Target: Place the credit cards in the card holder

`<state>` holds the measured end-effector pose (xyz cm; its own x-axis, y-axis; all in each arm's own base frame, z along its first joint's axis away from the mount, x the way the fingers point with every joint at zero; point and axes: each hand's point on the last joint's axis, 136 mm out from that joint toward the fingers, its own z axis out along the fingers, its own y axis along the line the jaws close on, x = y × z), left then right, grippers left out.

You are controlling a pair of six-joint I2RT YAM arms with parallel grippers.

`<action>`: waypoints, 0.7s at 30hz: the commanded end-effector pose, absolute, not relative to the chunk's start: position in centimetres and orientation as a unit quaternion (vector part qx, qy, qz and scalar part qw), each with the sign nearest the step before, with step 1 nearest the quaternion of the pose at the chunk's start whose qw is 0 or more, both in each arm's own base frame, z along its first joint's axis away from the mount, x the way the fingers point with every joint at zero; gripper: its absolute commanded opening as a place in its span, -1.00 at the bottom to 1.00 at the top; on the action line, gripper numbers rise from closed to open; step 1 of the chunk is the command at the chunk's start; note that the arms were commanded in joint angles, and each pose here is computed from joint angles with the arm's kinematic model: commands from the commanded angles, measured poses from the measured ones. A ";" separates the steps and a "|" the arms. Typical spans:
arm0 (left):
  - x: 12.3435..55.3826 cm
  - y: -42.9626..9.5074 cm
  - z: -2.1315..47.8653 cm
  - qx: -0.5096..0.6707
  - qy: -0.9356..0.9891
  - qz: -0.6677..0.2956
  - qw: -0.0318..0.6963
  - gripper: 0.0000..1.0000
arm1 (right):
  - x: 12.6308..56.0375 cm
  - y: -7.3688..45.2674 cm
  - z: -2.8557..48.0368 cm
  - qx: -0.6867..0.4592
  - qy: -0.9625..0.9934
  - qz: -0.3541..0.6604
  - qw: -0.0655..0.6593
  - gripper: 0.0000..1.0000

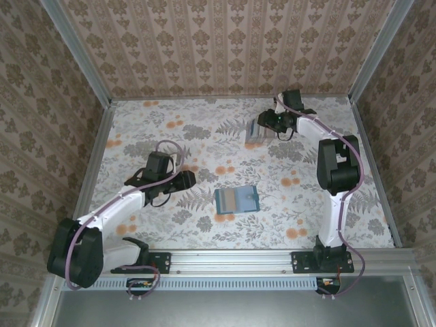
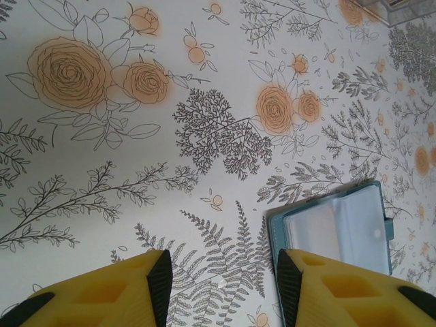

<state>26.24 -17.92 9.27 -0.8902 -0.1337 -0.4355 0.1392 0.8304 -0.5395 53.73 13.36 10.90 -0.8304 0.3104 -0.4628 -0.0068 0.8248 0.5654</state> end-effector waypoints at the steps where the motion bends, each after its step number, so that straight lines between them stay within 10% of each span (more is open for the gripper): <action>1: 26.1 -18.0 9.3 -0.001 0.928 -0.292 0.232 -0.04 | 53.5 14.5 12.6 0.075 0.904 0.315 0.280 -0.33; 21: 25.8 -18.6 9.4 0.005 0.925 -0.302 0.230 -0.04 | 51.8 11.6 14.3 0.087 0.918 0.228 0.313 -0.95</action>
<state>26.00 -18.29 9.23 -0.8924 -0.1241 -0.4338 0.1477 0.8281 -0.5407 52.50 12.00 11.58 -0.8192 0.3092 -0.4831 0.0345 0.8673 0.4965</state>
